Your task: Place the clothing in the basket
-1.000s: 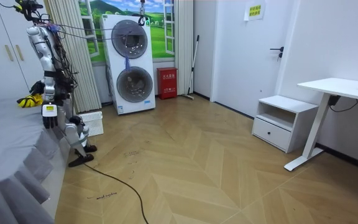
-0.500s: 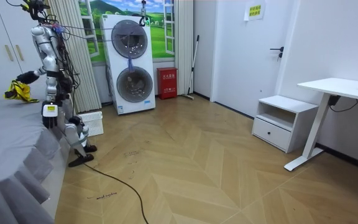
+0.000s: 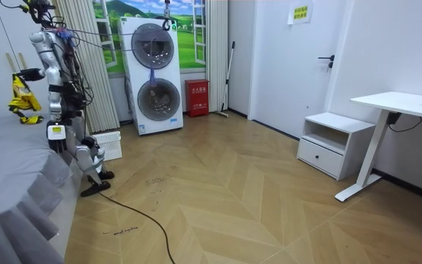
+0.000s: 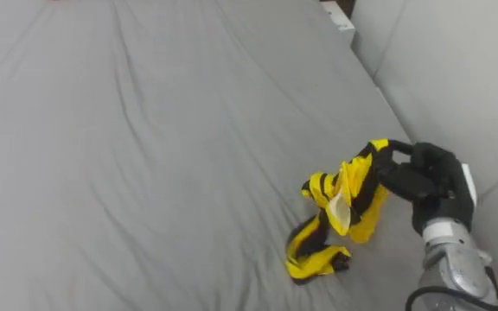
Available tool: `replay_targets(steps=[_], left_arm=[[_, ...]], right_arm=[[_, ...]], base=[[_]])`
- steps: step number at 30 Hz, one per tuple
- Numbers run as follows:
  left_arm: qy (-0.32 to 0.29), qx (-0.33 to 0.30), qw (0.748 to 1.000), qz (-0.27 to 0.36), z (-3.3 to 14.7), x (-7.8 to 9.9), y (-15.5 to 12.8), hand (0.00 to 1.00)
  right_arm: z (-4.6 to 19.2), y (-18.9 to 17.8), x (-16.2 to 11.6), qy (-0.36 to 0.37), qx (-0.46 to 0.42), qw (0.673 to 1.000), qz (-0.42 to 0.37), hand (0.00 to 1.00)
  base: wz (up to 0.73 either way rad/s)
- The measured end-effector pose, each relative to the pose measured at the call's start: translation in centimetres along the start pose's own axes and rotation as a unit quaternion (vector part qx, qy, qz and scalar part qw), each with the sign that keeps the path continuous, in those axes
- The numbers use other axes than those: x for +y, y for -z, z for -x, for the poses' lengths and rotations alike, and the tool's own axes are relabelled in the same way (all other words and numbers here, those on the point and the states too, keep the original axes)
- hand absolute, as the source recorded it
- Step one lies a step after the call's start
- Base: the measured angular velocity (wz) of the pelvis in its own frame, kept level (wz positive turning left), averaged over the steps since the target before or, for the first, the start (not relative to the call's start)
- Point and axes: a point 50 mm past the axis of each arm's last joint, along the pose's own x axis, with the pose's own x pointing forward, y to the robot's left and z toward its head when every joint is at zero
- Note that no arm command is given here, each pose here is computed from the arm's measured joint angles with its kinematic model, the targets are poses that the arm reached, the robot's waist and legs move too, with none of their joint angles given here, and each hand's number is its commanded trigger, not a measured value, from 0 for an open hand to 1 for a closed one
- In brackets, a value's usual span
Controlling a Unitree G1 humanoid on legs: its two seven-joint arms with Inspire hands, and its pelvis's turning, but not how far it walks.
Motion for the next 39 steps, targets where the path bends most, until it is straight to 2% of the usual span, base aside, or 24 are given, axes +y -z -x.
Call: replay_targets(steps=[5,12,20,28,39], left_arm=[[-0.021,0.011,1.0,0.018,0.1,0.5,0.4,0.0],[-0.058,0.046,0.996,0.046,0.2,1.1,1.6,0.0],[-0.086,0.083,0.99,0.072,0.5,2.1,2.7,0.0],[-0.089,0.099,0.987,0.095,0.6,2.3,3.1,0.0],[-0.065,0.128,0.979,0.147,0.7,1.4,3.7,0.0]], right_arm=[[0.4,-1.6,-2.2,0.052,-0.024,0.998,-0.02,1.0],[1.8,-0.2,-4.2,0.08,0.028,0.996,-0.003,1.0],[2.8,-0.2,-6.2,0.122,0.032,0.992,-0.005,1.0],[3.6,-1.7,-5.8,0.112,0.007,0.993,0.023,1.0],[3.9,-1.3,-6.6,0.133,0.021,0.989,0.061,1.0]], base=[[-0.28],[-0.36],[-0.39],[-0.33],[-0.39]])
